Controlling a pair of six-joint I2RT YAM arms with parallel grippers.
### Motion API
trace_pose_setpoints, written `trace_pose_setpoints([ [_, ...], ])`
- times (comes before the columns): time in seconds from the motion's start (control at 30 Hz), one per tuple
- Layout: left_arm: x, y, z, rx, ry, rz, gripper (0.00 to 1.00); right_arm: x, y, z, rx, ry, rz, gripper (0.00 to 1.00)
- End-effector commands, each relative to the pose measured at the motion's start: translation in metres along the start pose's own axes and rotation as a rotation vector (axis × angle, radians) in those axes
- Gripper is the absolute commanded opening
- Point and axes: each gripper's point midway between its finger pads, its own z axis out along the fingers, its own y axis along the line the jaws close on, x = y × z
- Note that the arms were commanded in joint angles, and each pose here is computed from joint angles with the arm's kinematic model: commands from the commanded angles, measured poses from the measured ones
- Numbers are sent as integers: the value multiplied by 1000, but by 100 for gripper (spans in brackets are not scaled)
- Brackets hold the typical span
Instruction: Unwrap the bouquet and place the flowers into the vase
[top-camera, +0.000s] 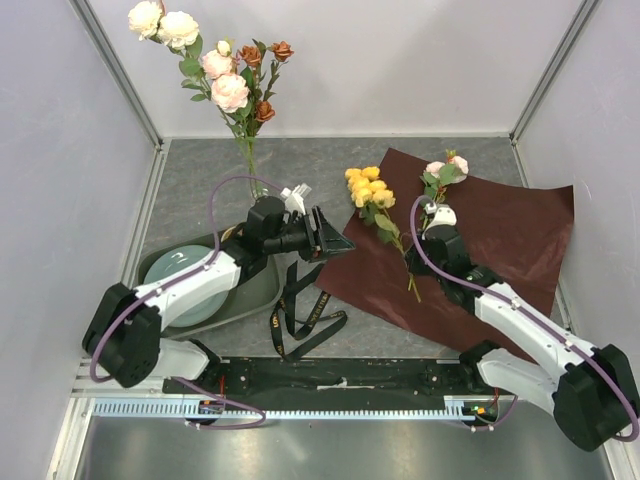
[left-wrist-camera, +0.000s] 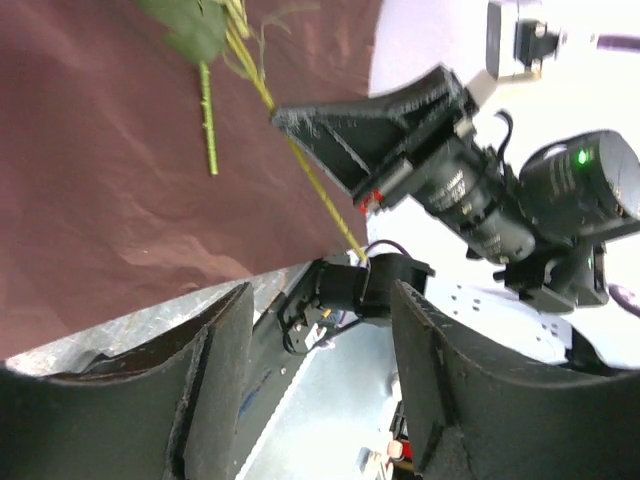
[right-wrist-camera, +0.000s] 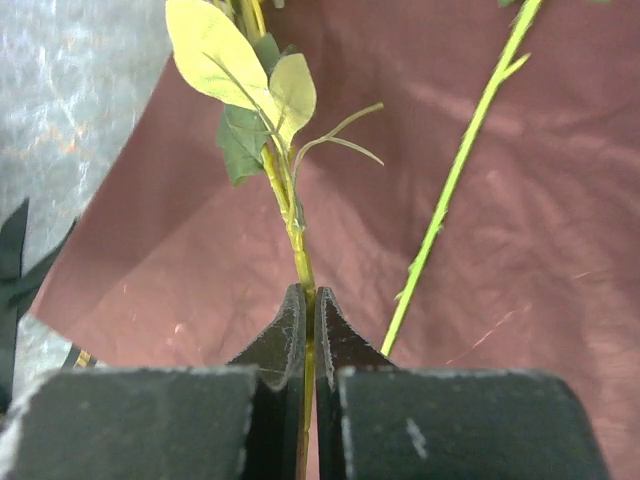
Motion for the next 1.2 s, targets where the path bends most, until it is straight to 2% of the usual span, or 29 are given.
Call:
trace_pose_setpoints([
  [0.0,-10,22,16,-122,-1,-60,61,34,27,2,-165,94,107,0],
  [0.1,-4,25,25,-117,49,-91,59,63,17,19,-121,191,63,1],
  [0.2,-1,17,28,-86,56,-72,59,72,9,32,-74,263,-23,16],
  [0.23,1,14,29,-76,59,-51,60,65,13,36,-81,259,-41,23],
  [0.33,-1,5,23,-53,52,-4,62,59,15,50,-77,272,-114,31],
  [0.5,-3,-2,11,-59,28,75,66,48,14,71,-46,268,-197,34],
  [0.67,-2,-2,0,-84,12,123,67,51,15,84,-47,272,-204,36],
  [0.93,2,4,-4,-107,29,150,67,61,7,94,6,270,-234,32],
  [0.97,2,4,-3,-109,31,151,67,58,4,94,24,260,-239,28],
  [1.0,2,5,-3,-111,33,150,67,56,4,93,28,253,-242,19],
  [1.07,1,5,-2,-113,34,151,67,48,5,90,35,221,-250,11],
  [1.1,1,4,-2,-112,34,151,67,43,4,88,41,210,-253,1],
  [1.17,-1,3,-1,-111,35,153,68,27,7,81,41,164,-247,0],
])
